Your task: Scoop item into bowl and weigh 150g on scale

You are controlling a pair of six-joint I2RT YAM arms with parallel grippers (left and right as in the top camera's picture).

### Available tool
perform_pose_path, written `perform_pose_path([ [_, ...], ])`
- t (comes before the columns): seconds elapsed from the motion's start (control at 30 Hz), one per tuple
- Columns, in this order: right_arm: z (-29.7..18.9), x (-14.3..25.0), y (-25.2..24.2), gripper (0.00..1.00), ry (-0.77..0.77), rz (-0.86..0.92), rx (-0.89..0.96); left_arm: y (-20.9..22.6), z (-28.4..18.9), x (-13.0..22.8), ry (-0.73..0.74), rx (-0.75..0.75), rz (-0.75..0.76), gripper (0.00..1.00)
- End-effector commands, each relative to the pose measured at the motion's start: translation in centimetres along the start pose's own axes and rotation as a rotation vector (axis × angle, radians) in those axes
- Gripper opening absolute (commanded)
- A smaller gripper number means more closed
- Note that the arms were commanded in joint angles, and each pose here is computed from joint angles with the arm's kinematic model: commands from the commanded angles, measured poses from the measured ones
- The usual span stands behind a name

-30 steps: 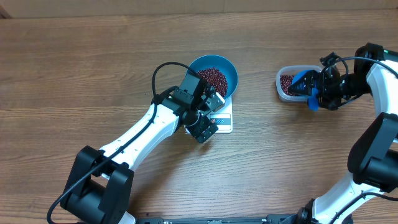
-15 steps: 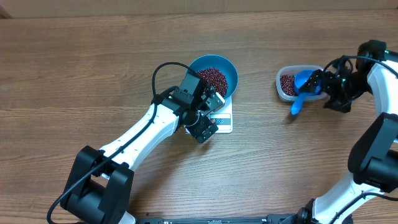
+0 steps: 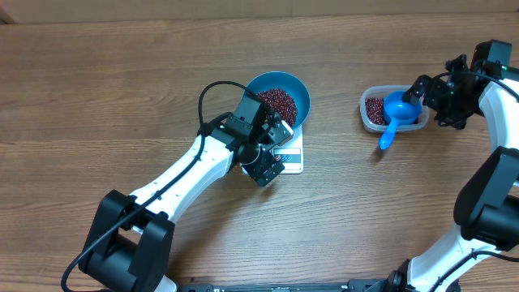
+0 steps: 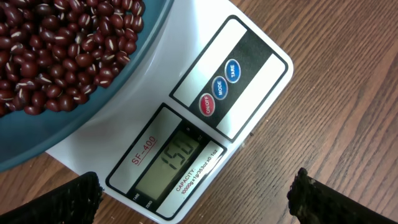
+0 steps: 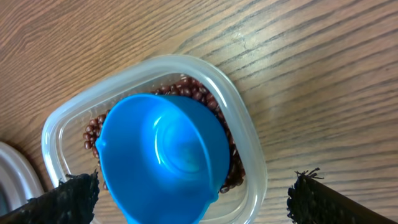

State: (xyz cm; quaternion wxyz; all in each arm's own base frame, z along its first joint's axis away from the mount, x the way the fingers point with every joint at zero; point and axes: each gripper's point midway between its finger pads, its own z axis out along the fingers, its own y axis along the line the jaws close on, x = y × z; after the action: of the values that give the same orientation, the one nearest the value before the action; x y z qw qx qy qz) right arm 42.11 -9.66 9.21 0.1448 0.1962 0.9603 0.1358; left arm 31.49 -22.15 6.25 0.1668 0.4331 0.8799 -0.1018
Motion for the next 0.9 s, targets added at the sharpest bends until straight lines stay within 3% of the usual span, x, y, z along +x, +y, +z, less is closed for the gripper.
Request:
perform_pose_path([
  [0.0, -0.6, -0.6, -0.1, 1.0, -0.031, -0.003, 0.01, -0.1, 0.3, 0.3, 0.01, 0.005, 0.019, 1.0],
  [0.87, -0.6, -0.6, -0.1, 1.0, -0.031, -0.003, 0.01, -0.1, 0.0, 3.3, 0.14, -0.021, -0.074, 1.0],
])
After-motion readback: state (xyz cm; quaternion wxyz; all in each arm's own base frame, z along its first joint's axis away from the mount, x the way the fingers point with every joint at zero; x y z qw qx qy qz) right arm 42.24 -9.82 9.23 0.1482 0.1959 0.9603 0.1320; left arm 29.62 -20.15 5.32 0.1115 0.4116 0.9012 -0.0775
